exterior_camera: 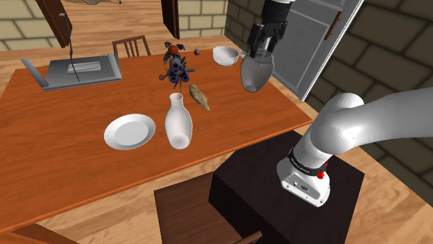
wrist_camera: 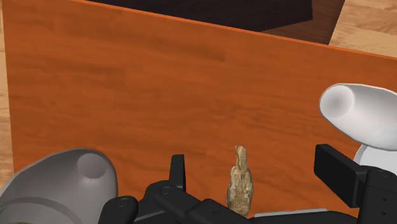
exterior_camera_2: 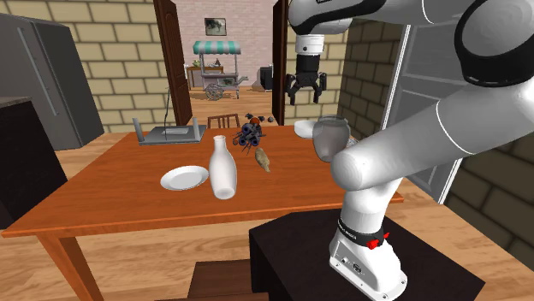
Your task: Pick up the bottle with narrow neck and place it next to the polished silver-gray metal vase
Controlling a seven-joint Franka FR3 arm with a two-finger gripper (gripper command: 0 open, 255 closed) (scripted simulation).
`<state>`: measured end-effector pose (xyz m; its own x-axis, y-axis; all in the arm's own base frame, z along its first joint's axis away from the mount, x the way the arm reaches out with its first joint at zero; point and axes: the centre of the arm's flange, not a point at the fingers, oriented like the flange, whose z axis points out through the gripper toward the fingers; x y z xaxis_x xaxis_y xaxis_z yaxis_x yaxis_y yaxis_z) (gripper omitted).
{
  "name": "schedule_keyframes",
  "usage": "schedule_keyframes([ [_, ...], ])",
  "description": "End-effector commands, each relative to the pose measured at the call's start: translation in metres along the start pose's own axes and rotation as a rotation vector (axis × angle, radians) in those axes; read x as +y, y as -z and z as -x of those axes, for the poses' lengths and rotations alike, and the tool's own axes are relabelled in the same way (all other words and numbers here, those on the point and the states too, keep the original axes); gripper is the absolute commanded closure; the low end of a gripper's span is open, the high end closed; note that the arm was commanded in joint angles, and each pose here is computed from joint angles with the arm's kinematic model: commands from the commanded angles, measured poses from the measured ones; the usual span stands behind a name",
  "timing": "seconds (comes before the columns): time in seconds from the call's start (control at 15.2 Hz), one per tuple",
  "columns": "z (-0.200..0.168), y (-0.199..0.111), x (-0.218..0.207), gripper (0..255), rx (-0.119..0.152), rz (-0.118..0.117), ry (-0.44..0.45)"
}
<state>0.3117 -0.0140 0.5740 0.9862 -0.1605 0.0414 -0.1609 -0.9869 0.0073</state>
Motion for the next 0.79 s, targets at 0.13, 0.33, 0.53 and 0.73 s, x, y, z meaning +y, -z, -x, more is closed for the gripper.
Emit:
schedule_keyframes([
  [0.13, -0.006, -0.009, -0.024, 0, -0.001, -0.001, 0.003],
  [0.33, -0.014, -0.023, -0.060, 0, -0.002, -0.003, 0.008],
  [0.53, -0.023, -0.037, -0.096, 0, -0.003, -0.005, 0.012],
  [0.73, -0.031, -0.051, -0.132, 0, -0.004, -0.006, 0.017],
])
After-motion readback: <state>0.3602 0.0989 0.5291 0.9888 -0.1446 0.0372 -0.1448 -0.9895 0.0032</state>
